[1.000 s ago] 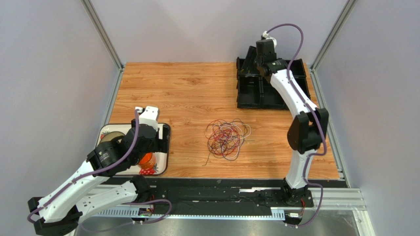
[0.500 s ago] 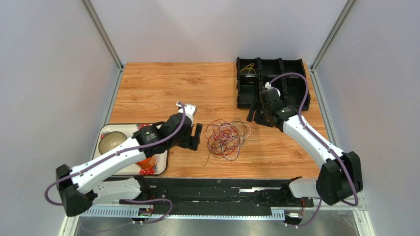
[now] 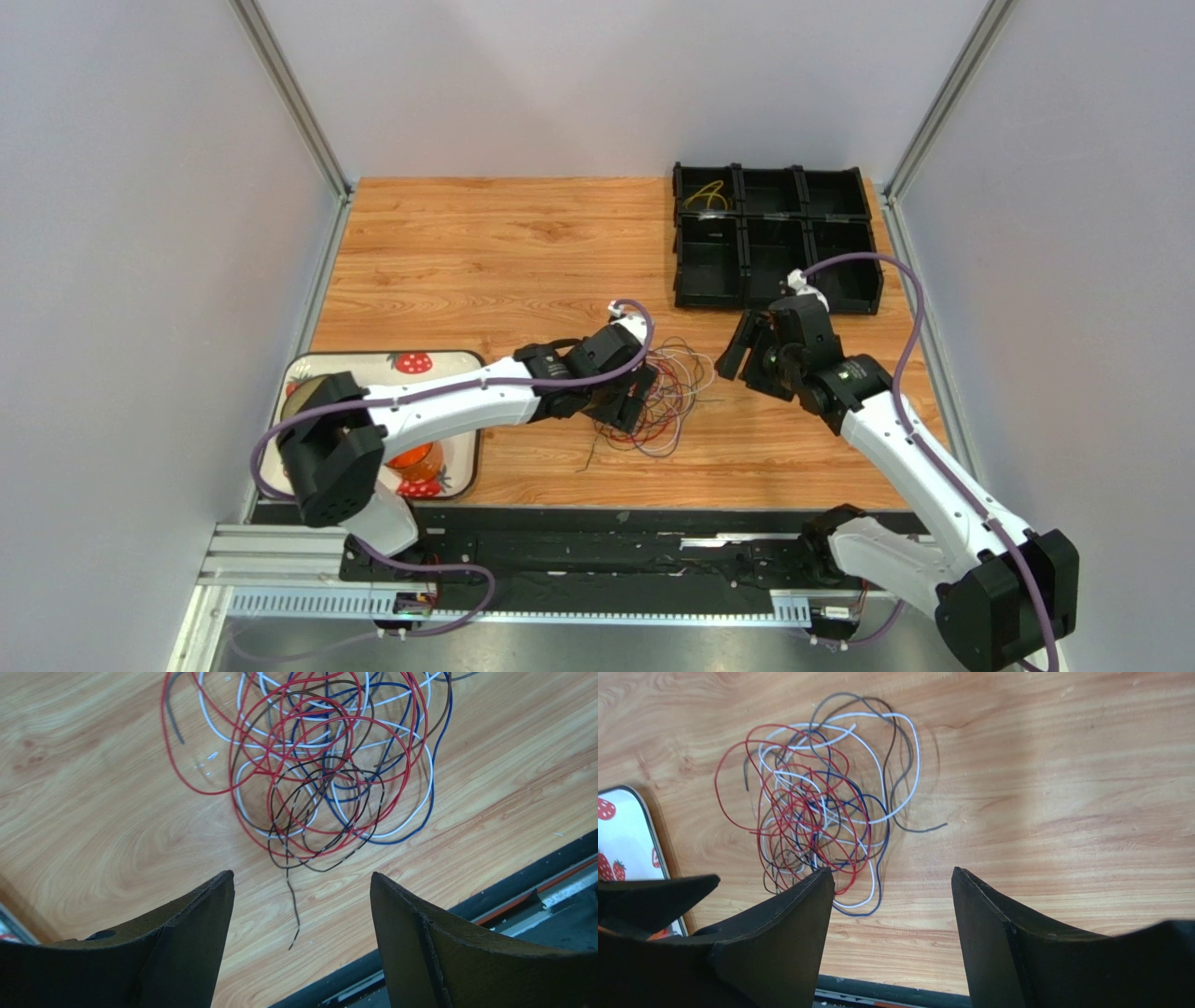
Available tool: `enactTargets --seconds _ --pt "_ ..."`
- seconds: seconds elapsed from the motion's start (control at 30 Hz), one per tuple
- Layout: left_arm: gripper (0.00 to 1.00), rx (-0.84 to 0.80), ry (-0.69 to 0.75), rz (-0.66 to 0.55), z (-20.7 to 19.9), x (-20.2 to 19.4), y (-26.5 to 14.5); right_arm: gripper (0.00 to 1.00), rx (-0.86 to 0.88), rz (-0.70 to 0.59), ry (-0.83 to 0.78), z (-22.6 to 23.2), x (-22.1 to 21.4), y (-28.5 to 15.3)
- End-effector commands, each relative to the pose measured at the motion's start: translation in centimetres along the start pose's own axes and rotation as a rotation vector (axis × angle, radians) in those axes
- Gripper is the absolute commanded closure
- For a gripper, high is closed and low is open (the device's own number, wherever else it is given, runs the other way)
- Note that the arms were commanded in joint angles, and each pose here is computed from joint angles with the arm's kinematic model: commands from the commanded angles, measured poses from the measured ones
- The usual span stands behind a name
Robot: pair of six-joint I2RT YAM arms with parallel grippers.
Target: Untangle the cables
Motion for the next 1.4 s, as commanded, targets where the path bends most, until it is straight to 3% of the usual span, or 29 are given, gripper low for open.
enactTargets --seconds 0.0,0.27,0.43,0.63,0.73,0.83,0.97,1.0,1.2,1.37 --pt "0.21 -0.050 0.005 -0.069 -2.0 3.5 1.4 0.34 0.054 0.029 0.020 0.5 -0.9 -0.3" --pt "0.22 0.001 0.029 0.011 -3.0 3.6 6.0 0.34 0.048 0.032 -0.027 0.1 -1.1 -0.5" --pt "0.33 0.034 0.038 0.034 -2.9 3.9 7.5 0.34 0.074 0.067 -0.049 0.3 -1.6 -0.6" --pt "0.35 0.088 0.053 0.078 -2.4 3.1 9.1 0.34 0.081 0.074 -0.066 0.4 -1.7 -0.5" --pt "0.42 0.093 0.059 0.089 -2.4 2.9 9.7 0.34 0.081 0.077 -0.071 0.4 -1.7 -0.4" --pt "0.58 0.100 0.065 0.097 -2.5 2.7 10.2 0.34 0.077 0.080 -0.078 0.4 -1.7 -0.2" --pt "1.00 0.106 0.072 0.096 -2.4 2.9 10.5 0.34 0.074 0.086 -0.081 0.3 -1.8 0.0" --pt "1.00 0.107 0.074 0.097 -2.4 2.9 10.4 0.34 0.069 0.090 -0.081 0.2 -1.9 0.1" --pt "1.00 0.084 0.051 0.026 -2.4 6.6 6.0 0.34 0.068 0.082 -0.080 0.2 -1.7 -0.2" --pt "1.00 0.099 0.027 -0.100 -1.0 12.2 -2.5 0.34 0.091 0.078 -0.081 1.0 -1.3 -0.7"
Point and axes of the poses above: each gripper's point midway between its finger pads, its own y axis out along the fingers, its own z axis along the line the jaws close on, x = y × z, the point moved 2 cm from there along -y, back along the fingers, and after that the axes turned 13 degrees about y, right-handed, at the moved point
